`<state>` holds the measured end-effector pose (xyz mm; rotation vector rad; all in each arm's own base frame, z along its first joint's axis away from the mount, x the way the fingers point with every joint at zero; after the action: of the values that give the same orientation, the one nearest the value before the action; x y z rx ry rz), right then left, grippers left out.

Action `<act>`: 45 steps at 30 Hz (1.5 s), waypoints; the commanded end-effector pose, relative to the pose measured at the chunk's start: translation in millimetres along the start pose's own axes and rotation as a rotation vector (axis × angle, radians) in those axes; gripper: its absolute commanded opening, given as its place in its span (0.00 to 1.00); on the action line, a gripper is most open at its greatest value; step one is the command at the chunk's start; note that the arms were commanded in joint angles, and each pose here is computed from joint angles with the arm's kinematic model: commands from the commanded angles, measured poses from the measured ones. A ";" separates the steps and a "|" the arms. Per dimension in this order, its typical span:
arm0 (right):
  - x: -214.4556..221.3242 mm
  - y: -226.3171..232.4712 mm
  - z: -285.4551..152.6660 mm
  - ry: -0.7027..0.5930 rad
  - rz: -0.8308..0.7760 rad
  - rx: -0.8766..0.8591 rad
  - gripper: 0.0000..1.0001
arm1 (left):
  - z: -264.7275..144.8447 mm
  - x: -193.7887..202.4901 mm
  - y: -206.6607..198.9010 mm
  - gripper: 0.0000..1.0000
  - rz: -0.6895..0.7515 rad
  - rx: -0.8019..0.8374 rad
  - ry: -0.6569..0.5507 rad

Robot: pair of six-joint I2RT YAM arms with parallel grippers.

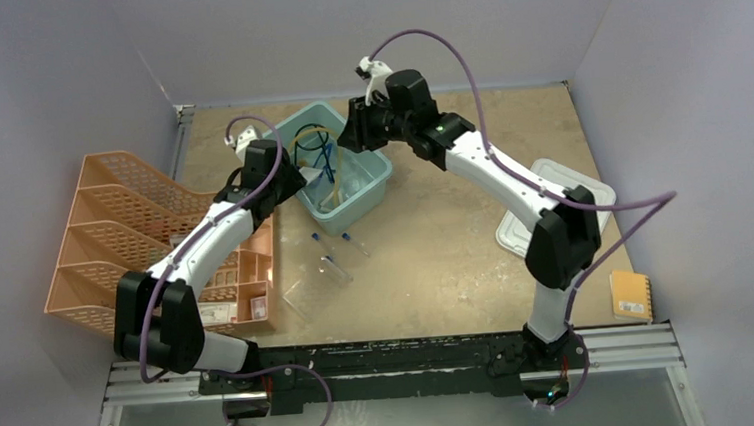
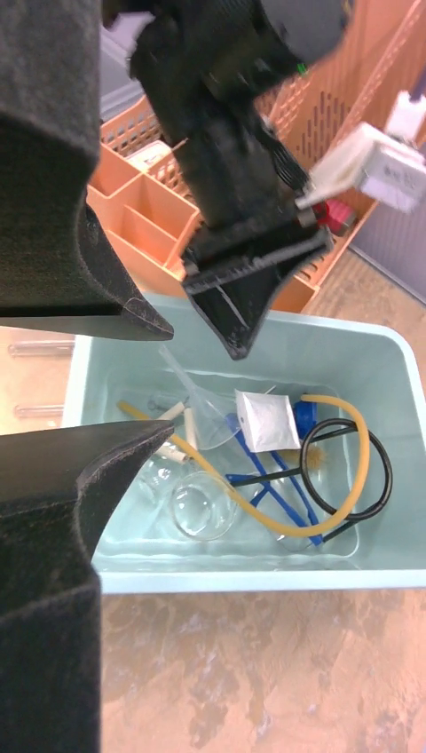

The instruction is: Organize the chemistry lab equipment

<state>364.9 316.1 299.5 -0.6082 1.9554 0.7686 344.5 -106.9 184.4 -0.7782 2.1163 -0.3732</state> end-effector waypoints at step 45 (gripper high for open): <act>203.6 43.0 15.7 0.376 -0.324 0.216 0.52 | -104.2 -111.7 -54.0 0.64 -0.018 0.094 -0.311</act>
<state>235.0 314.0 102.4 -1.0394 2.2128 0.2367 366.9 -112.9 324.3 -0.6992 1.8520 -0.5449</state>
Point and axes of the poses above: each gripper's point midway between its finger pads, its own z axis out along the fingers, its own y axis along the line the jaws close on, x = y × z, the point moved 6 cm from there along -z, back along the fingers, and after that the axes turned 8 degrees about -z, right-handed, at the moved point
